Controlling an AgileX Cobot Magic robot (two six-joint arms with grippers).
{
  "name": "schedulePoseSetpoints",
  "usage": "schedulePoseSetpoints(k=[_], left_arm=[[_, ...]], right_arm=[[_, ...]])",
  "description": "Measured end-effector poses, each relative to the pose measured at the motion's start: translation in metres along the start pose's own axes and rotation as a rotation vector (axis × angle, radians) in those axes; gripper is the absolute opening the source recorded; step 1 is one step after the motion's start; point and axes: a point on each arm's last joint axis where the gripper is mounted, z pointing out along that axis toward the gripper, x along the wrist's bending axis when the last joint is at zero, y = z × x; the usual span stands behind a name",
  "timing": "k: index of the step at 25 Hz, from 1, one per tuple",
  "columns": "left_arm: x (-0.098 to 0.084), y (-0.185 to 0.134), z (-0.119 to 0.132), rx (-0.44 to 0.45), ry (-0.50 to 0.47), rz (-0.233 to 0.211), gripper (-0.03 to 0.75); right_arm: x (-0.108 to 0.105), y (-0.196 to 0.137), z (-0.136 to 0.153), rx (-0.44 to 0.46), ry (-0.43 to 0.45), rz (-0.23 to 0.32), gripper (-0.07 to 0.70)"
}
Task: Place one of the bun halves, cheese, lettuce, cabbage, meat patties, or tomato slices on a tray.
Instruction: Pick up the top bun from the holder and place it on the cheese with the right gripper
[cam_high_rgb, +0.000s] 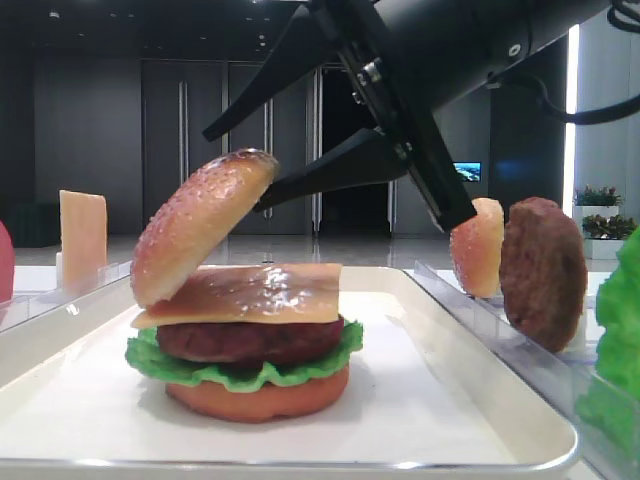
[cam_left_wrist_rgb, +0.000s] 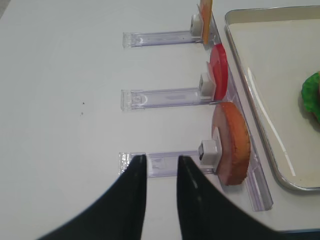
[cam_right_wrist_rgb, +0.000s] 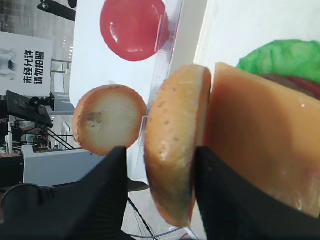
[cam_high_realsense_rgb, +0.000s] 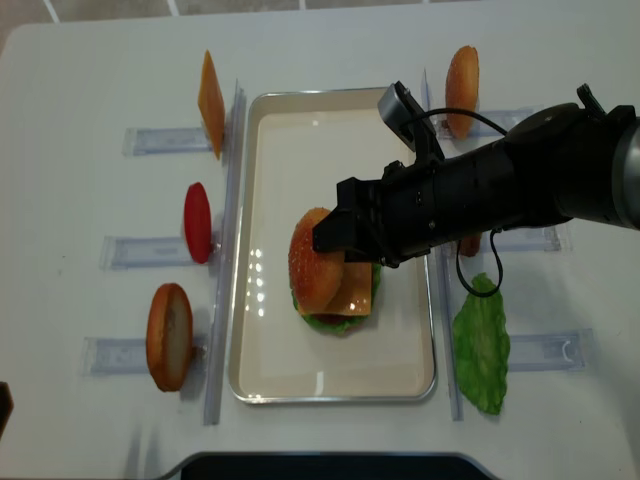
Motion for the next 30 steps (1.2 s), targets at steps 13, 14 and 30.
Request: schedulePoseSetpoints(k=[13, 14, 30], left_arm=[[0.0000, 0.0000, 0.0000, 0.000, 0.000, 0.000, 0.159], [0.0000, 0.0000, 0.0000, 0.000, 0.000, 0.000, 0.159], [0.0000, 0.0000, 0.0000, 0.000, 0.000, 0.000, 0.159]], right_arm=[[-0.0019, -0.0007, 0.0000, 0.008, -0.021, -0.007, 0.361], [-0.0023, -0.0007, 0.0000, 0.008, -0.026, -0.005, 0.361], [-0.0057, -0.0018, -0.0001, 0.020, -0.063, -0.027, 0.472]])
